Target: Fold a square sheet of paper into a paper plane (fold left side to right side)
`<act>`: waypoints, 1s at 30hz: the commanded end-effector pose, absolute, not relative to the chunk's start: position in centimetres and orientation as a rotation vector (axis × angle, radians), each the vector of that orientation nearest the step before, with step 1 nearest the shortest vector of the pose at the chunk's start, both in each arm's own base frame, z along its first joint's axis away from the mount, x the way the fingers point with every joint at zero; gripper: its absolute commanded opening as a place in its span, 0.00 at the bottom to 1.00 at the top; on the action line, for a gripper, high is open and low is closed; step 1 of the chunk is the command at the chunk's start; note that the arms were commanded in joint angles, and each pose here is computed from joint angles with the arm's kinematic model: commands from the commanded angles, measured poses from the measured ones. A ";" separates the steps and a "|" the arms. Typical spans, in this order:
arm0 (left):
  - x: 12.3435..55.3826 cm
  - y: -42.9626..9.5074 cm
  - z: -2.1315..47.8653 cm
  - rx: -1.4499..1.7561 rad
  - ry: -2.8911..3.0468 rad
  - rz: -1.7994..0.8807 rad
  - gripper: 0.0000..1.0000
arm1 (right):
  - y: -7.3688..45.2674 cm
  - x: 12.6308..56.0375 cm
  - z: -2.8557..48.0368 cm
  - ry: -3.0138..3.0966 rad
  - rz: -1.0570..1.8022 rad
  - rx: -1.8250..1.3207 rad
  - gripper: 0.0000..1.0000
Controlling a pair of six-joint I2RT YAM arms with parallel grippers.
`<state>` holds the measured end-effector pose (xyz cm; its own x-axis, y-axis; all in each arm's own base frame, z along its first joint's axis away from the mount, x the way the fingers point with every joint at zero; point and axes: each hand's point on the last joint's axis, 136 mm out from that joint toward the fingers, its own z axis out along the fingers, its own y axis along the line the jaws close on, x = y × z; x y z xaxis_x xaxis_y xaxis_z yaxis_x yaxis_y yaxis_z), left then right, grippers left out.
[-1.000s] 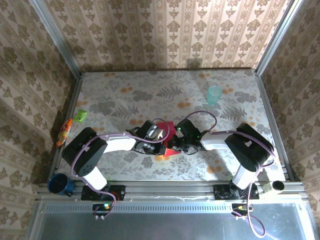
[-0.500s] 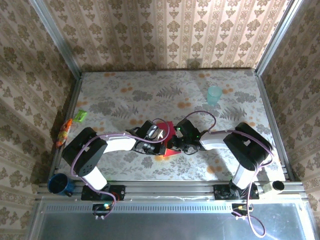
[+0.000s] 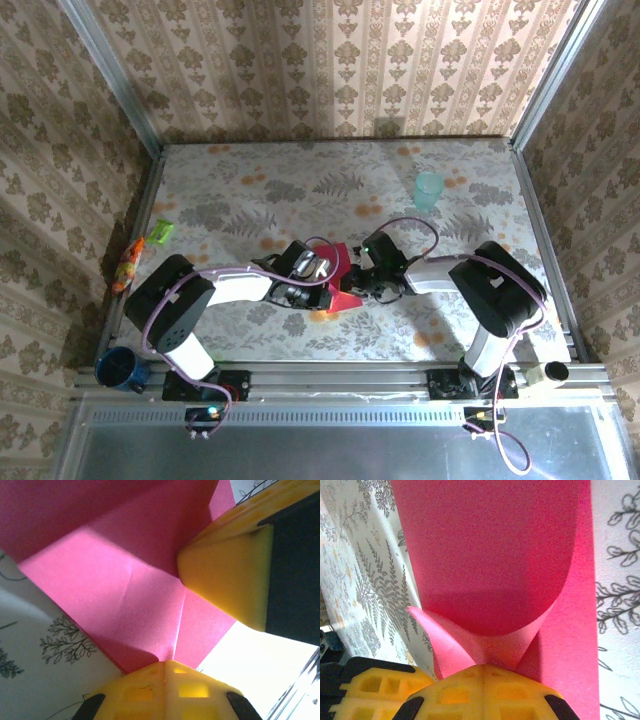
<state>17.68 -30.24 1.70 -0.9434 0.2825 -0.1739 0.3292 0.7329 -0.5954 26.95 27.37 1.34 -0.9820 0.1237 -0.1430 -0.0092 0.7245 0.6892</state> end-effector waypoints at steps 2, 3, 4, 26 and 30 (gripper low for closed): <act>15.1 -26.0 -2.5 0.471 3.069 -0.755 0.00 | 23.7 28.8 -1.2 2.796 0.901 0.186 0.00; 15.1 -26.1 -2.4 0.473 3.067 -0.757 0.00 | 23.5 29.1 -1.1 2.792 0.899 0.190 0.00; 15.1 -26.1 -2.4 0.473 3.067 -0.756 0.00 | 23.3 29.5 -1.0 2.790 0.895 0.194 0.00; 16.7 -27.5 -0.5 0.483 2.995 -0.817 0.00 | 20.9 33.0 3.5 2.669 0.955 0.223 0.00; 17.5 -28.1 0.2 0.498 2.968 -0.835 0.00 | 21.9 31.9 4.9 2.642 1.016 0.189 0.00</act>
